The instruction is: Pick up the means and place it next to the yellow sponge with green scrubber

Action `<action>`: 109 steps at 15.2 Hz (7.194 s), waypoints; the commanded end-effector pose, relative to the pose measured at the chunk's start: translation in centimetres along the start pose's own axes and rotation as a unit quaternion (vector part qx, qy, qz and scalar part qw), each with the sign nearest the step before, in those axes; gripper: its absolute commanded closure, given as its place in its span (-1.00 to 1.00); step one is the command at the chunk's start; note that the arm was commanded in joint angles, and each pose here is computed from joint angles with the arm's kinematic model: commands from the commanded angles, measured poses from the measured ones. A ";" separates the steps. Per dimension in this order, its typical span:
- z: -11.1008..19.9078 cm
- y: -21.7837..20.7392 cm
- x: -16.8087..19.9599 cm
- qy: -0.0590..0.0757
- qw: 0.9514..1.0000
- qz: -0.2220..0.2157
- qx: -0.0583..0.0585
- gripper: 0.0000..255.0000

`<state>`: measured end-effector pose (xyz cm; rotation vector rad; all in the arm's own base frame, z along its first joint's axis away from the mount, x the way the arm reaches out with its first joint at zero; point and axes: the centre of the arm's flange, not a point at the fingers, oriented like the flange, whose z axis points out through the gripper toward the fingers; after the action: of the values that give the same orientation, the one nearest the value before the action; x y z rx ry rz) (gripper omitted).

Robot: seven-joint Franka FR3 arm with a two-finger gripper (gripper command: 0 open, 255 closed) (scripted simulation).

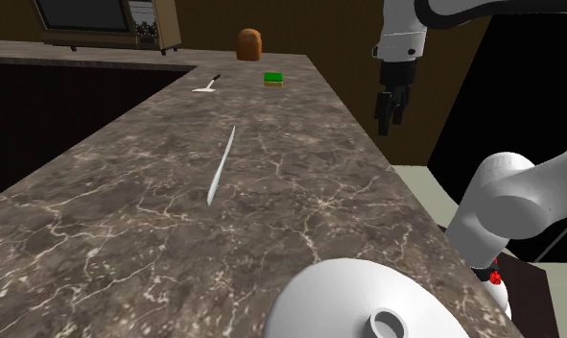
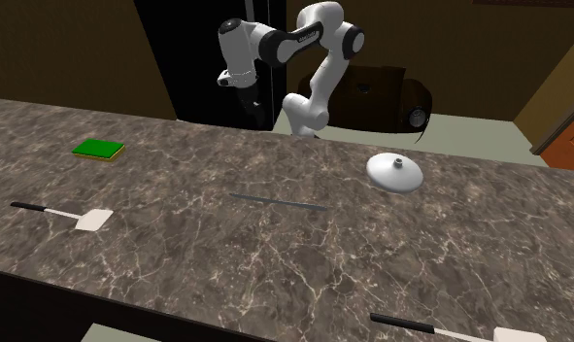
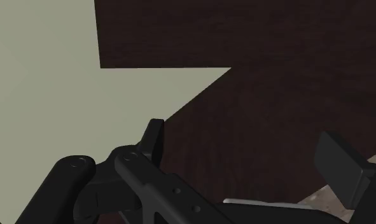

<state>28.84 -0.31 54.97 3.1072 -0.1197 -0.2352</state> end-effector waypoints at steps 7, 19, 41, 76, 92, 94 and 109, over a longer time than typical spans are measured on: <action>-1.4 -7.5 -0.5 0.007 0.997 0.070 0.010 -1.00; -4.5 -22.3 1.6 0.021 0.977 0.209 0.029 -1.00; -7.4 -40.4 11.0 0.040 0.918 0.392 0.054 -1.00; -13.9 -40.3 9.9 0.040 0.918 0.392 0.054 1.00; -17.4 -27.9 17.3 0.040 0.918 0.392 0.054 1.00; -17.6 -25.7 18.7 0.040 0.918 0.392 0.054 1.00; -19.0 -9.0 29.2 0.040 0.918 0.392 0.054 1.00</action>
<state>60.53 7.92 69.07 2.8625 -1.3572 -0.0709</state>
